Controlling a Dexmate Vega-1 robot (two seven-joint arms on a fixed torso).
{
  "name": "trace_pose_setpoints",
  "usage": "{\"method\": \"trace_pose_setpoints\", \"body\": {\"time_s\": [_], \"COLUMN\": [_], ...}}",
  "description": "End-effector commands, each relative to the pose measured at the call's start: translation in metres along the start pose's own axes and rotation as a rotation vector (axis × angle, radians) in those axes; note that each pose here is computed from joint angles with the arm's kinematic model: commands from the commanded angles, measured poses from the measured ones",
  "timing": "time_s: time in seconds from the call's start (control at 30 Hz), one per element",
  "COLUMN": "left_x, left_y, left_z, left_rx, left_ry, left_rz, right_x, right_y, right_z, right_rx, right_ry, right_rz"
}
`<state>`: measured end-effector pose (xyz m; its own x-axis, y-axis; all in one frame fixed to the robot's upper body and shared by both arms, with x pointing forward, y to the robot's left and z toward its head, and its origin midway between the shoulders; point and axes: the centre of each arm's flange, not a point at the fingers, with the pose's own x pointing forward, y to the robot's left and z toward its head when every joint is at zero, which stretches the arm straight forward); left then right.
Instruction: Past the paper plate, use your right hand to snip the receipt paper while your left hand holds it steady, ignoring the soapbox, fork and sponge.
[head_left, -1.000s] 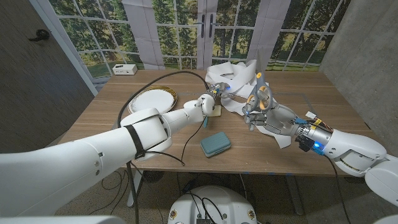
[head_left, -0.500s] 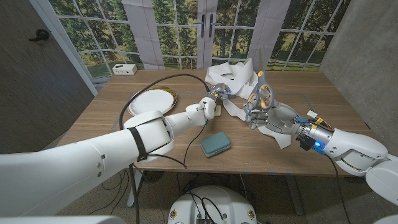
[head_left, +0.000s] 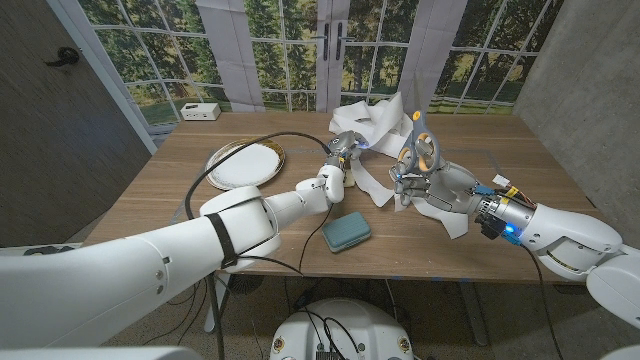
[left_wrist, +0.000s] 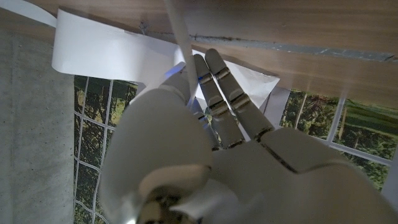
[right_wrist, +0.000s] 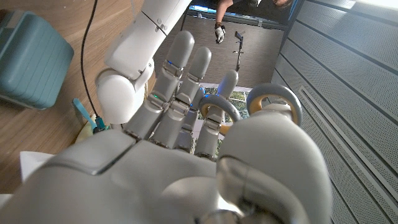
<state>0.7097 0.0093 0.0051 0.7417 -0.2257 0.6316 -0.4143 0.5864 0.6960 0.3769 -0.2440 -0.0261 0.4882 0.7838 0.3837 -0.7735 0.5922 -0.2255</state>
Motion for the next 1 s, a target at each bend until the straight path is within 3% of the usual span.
{"method": "trace_pose_setpoints", "body": {"time_s": [0.03, 0.2, 0.43, 0.7, 0.9, 1.0], "left_x": [-0.014, -0.018, -0.023, -0.026, -0.022, -0.02], "left_y": [0.014, 0.025, 0.046, 0.064, 0.072, 0.075], "left_z": [-0.012, -0.012, -0.012, -0.023, -0.039, -0.044], "left_rx": [-0.133, -0.206, -0.274, -0.404, -0.635, -0.713], "left_ry": [-0.019, -0.045, -0.079, -0.099, -0.054, -0.06], "left_rz": [0.143, 0.208, 0.228, 0.154, 0.044, -0.008], "right_x": [0.001, 0.002, 0.004, 0.012, 0.022, 0.026], "right_y": [0.003, 0.004, 0.005, 0.005, 0.006, 0.006], "right_z": [0.001, 0.001, 0.0, -0.004, -0.01, -0.014], "right_rx": [-0.002, 0.001, -0.003, 0.01, 0.018, 0.03], "right_ry": [-0.005, -0.005, -0.009, 0.008, 0.039, 0.053], "right_rz": [0.01, 0.011, 0.014, 0.032, 0.061, 0.071]}}
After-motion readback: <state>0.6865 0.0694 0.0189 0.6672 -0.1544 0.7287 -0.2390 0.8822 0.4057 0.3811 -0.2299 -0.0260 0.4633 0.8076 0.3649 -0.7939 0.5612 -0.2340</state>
